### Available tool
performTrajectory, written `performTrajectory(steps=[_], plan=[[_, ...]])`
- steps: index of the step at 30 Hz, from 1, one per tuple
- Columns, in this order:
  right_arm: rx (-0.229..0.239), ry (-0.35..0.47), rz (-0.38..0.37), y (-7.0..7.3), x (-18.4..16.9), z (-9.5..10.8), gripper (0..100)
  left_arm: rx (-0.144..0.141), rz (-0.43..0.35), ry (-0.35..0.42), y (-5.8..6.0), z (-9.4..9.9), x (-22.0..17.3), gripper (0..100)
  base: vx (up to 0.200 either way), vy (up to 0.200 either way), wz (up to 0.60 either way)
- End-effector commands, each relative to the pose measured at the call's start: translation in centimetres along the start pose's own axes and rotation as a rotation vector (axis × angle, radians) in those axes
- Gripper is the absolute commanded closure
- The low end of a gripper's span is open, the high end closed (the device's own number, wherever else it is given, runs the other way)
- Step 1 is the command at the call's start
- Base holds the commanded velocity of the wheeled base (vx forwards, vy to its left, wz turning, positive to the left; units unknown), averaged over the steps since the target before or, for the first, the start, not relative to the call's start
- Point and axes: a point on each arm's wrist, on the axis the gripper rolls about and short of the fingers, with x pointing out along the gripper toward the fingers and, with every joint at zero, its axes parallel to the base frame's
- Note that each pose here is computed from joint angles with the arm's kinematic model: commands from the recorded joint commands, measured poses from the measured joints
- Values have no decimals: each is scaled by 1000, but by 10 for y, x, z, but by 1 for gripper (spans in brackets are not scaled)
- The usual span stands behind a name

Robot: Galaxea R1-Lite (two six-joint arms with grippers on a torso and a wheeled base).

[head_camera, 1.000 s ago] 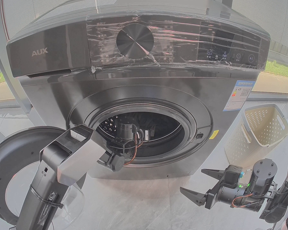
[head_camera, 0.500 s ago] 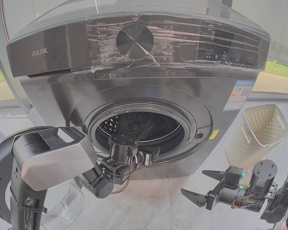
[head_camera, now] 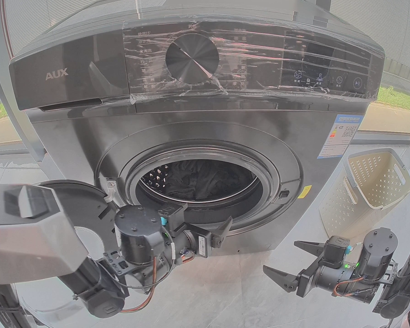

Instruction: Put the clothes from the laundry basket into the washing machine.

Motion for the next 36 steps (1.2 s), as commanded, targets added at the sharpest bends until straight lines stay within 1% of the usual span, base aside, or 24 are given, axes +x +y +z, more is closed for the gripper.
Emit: performTrajectory(steps=[1,2,3,5,7,9,11,15,17,18,19,20,21,22,24,27,29,32,33,36], plan=[[16,-72,-89,-8,-5,12,0,-73,8,-74,4,29,-40,0,0,0,0],[18,-84,-104,-12,-7,14,0,-82,15,-68,6,28,-46,0,0,0,0],[20,-100,-121,-15,-9,17,0,-87,25,-61,8,25,-52,0,0,0,0],[23,-133,-142,-20,-14,22,0,-96,41,-67,11,26,-67,0,0,0,0],[24,-167,-147,-21,-20,28,0,-117,50,-102,15,32,-79,0,0,0,0],[30,-195,-149,-21,-23,33,0,-143,77,-152,23,41,-85,0,0,0,0],[40,-215,-157,-21,-30,35,0,-153,102,-193,30,47,-95,0,0,0,0],[58,-254,-167,-22,-41,40,0,-145,136,-168,39,40,-108,0,0,0,0],[62,-298,-210,-29,-50,46,0,-134,154,-134,43,32,-116,0,0,0,0],[60,-306,-220,-31,-51,47,0,-131,155,-128,43,30,-117,0,0,0,0],[58,-331,-249,-35,-56,50,0,-116,159,-124,44,28,-125,0,0,0,0],[57,-335,-256,-36,-56,51,0,-110,161,-125,45,28,-127,0,0,0,0],[56,-352,-287,-41,-61,53,0,-88,165,-136,45,29,-135,0,0,0,0],[56,-352,-304,-44,-64,53,0,-77,166,-145,46,30,-140,0,0,0,0],[52,-338,-334,-48,-69,53,0,-69,167,-167,47,33,-148,0,0,0,0],[35,-304,-355,-48,-75,50,0,-45,182,-171,48,33,-156,0,0,0,0],[27,-278,-361,-47,-79,48,0,-31,206,-170,50,32,-160,0,-200,0,0],[24,-267,-367,-45,-89,47,0,-33,246,-201,52,37,-166,0,-200,0,0],[22,-268,-367,-44,-90,47,0,-33,249,-204,52,37,-167,0,-200,0,0],[-5,-278,-369,-40,-105,47,0,-26,285,-213,56,40,-173,0,-200,0,0]])
